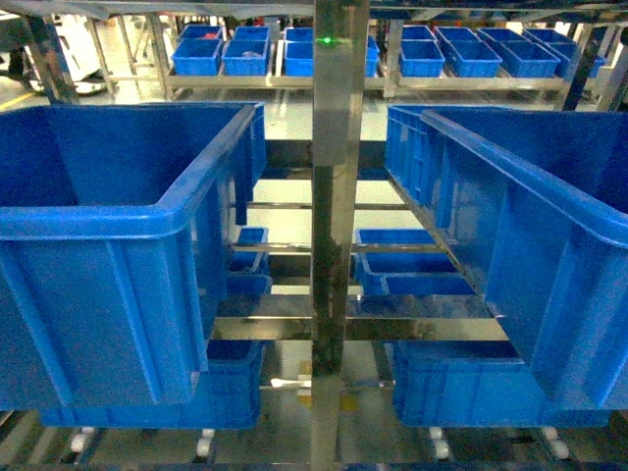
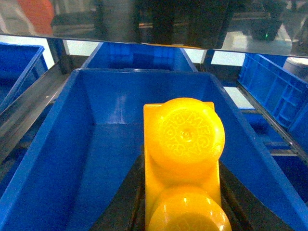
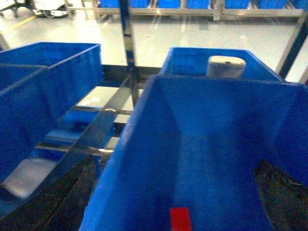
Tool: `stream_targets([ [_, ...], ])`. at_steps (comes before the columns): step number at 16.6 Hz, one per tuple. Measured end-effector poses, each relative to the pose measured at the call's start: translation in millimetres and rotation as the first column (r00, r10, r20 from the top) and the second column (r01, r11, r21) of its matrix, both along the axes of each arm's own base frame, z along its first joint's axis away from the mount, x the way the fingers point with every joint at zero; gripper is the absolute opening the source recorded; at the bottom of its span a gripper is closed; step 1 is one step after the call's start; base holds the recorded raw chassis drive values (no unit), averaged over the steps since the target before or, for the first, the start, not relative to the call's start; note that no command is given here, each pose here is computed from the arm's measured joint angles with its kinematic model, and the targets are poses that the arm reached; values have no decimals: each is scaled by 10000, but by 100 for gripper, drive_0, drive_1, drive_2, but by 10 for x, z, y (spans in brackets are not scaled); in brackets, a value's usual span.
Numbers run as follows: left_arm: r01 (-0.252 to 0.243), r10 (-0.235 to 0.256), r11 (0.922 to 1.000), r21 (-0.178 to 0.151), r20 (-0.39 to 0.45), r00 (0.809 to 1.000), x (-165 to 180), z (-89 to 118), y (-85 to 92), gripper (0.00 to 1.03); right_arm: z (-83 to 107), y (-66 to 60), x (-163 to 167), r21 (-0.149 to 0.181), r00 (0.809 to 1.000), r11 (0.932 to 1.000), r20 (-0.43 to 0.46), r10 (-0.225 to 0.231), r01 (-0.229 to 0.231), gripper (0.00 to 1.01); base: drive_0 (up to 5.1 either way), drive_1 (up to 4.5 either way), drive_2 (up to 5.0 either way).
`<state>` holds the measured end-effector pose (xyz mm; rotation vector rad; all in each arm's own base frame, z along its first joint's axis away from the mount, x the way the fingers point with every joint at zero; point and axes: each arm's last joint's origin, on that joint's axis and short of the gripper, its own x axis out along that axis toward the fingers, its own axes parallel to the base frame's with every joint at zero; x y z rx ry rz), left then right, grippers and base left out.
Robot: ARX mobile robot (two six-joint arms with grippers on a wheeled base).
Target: Sort and place red and yellow blocks in left bins
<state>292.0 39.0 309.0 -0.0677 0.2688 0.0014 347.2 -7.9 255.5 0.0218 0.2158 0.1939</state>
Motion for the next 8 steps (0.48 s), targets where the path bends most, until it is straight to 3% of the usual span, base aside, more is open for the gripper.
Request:
stream_targets([
  [2, 0, 0, 10000, -1, -4, 10000, 0, 0, 0, 27, 156, 143, -497, 5, 9966, 9971, -294, 764, -764, 98, 0, 0, 0],
  [3, 0, 0, 10000, 0, 0, 10000, 0, 0, 0, 27, 196, 164, -696, 41, 9944, 9956, -486, 939, -938, 98, 0, 0, 0],
  [5, -26, 26, 10000, 6, -1, 10000, 0, 0, 2, 27, 393, 163, -1068, 9, 9956, 9964, -387, 849, -849, 98, 0, 0, 0],
  [8, 26, -26, 10000, -3, -3, 10000, 1, 0, -6, 27, 815, 205, -1599, -216, 9935, 9966, 799, 805, -790, 98, 0, 0, 0],
])
